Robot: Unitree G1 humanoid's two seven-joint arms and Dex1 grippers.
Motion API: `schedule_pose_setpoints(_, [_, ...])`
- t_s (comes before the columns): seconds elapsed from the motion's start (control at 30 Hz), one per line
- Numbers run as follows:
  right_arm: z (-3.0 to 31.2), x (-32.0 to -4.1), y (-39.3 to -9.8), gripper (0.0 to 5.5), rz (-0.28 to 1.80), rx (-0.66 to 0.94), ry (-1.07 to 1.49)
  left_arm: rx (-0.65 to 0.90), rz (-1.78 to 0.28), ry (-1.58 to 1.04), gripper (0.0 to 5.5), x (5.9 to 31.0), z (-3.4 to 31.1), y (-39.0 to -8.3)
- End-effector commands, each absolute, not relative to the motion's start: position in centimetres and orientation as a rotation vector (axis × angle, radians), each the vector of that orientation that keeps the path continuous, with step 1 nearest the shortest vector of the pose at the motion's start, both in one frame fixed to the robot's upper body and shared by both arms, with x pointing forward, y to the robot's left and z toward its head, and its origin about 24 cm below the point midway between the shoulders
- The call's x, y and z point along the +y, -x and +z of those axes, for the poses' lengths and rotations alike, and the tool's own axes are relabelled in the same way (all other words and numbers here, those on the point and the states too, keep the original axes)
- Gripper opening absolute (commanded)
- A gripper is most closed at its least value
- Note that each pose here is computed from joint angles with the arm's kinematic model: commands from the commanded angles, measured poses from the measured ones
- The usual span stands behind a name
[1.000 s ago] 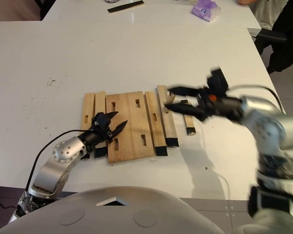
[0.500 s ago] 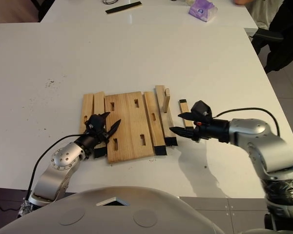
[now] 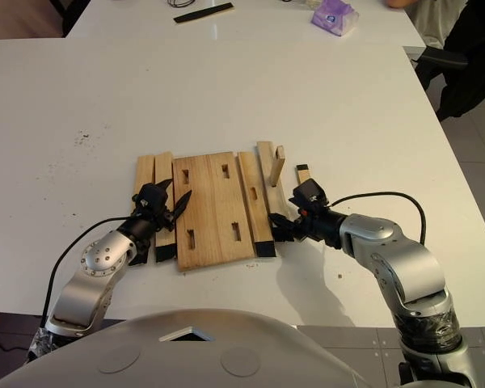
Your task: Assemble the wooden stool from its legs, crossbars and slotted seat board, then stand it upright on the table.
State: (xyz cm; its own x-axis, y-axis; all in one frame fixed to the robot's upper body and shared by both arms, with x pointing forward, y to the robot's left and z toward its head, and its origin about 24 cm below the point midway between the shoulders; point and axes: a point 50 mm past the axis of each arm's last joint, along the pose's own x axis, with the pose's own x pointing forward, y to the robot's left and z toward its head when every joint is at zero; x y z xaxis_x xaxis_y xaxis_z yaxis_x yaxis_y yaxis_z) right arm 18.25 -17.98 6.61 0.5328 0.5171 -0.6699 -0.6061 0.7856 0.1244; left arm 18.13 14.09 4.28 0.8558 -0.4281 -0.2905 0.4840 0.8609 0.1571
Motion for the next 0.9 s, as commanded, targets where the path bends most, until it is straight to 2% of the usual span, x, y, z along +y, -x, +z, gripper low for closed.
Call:
schedule_pose_setpoints(0.03, [6.4,-17.6,-18.6,3.44,0.652,0.739,0.146,0.259,-0.493,-0.253,2.63,14.1,4.2,-18.2])
schedule_pose_setpoints(0.43, [4.1,-19.3,-18.9,3.44,0.583,0.746,0.256,0.270,-0.494,-0.264,2.63,14.1,3.9,-18.0])
schedule_pose_setpoints(0.73, [4.0,-19.3,-19.6,2.18,0.578,0.713,0.245,0.261,-0.478,-0.269,2.63,14.1,4.0,-18.2])
schedule_pose_setpoints(0.9, [5.7,-18.7,-21.2,2.10,0.569,0.612,0.184,0.226,-0.447,-0.252,2.63,14.3,4.8,-18.7])
